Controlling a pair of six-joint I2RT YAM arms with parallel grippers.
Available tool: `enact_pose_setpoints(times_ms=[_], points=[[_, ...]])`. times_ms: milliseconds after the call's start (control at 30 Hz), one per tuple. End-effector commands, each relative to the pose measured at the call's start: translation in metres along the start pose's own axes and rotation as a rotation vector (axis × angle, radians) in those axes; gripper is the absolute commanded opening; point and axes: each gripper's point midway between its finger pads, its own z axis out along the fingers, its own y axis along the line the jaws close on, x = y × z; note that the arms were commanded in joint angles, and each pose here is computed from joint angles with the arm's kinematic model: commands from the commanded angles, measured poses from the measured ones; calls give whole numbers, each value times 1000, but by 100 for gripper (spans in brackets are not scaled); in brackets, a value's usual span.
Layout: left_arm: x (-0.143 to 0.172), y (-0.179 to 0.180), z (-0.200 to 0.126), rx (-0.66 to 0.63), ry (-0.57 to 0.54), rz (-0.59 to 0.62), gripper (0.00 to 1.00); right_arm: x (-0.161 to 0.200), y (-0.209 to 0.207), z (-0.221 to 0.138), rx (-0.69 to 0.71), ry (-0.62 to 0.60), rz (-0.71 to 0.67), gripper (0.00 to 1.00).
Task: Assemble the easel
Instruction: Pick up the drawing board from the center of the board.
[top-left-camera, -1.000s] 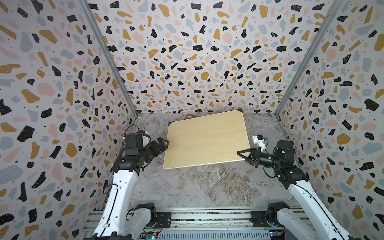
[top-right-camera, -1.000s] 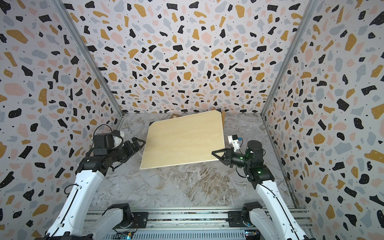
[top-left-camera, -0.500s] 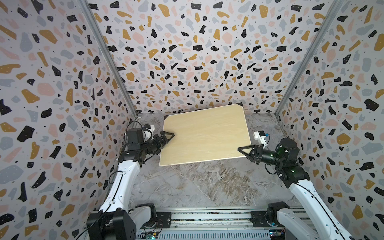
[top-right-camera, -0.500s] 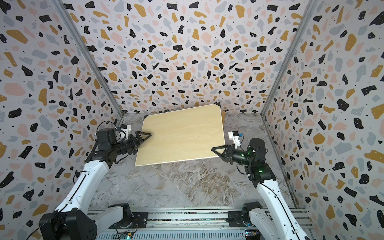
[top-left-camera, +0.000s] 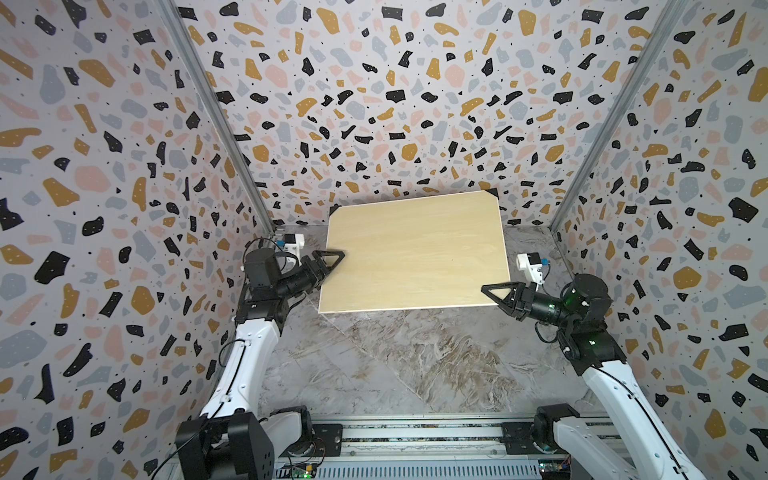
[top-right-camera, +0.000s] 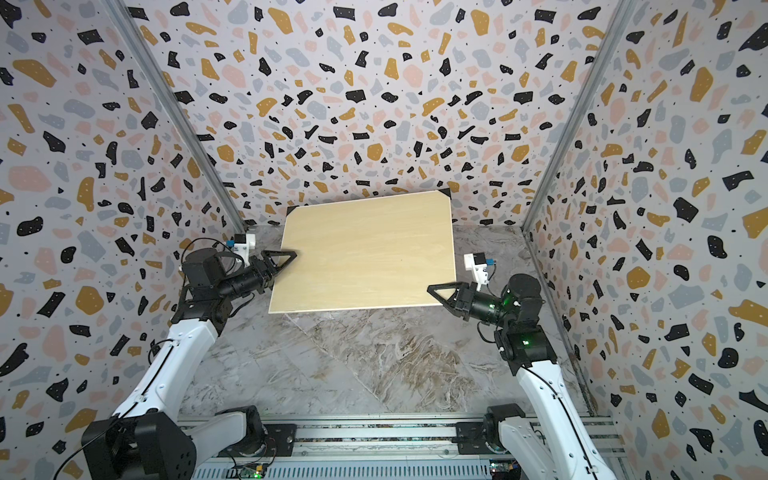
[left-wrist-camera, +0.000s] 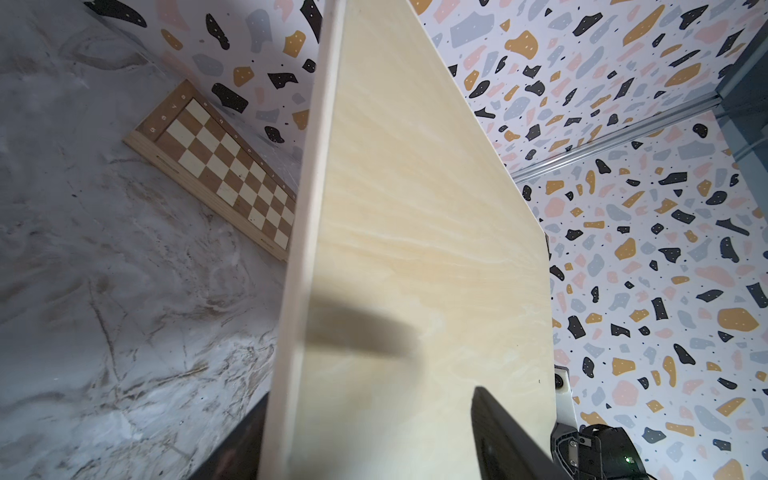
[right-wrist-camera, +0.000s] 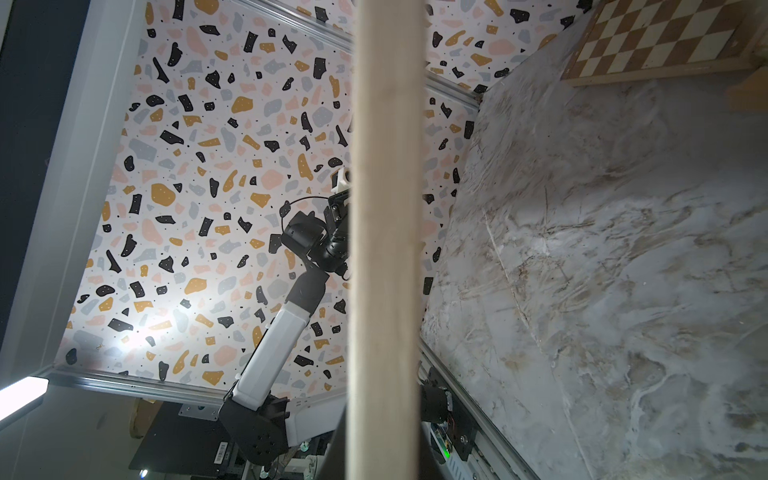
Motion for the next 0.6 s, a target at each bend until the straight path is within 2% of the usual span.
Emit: enact_pose_setpoints(times_ms=[0,133,400,567], points=[[4,-54,-5,158,72,118,64,-3,67,-12,-139,-22,-343,0],[0,-61,-5,171,66,184,57,-11,59,-15,-109,-56,-355,0],[-16,-81,-1,264,63,221,36,-21,52,-21,-70,-101,-366,0],[-23,-103,-6,317,39,271,29,-23,51,-20,-79,-96,-366,0]])
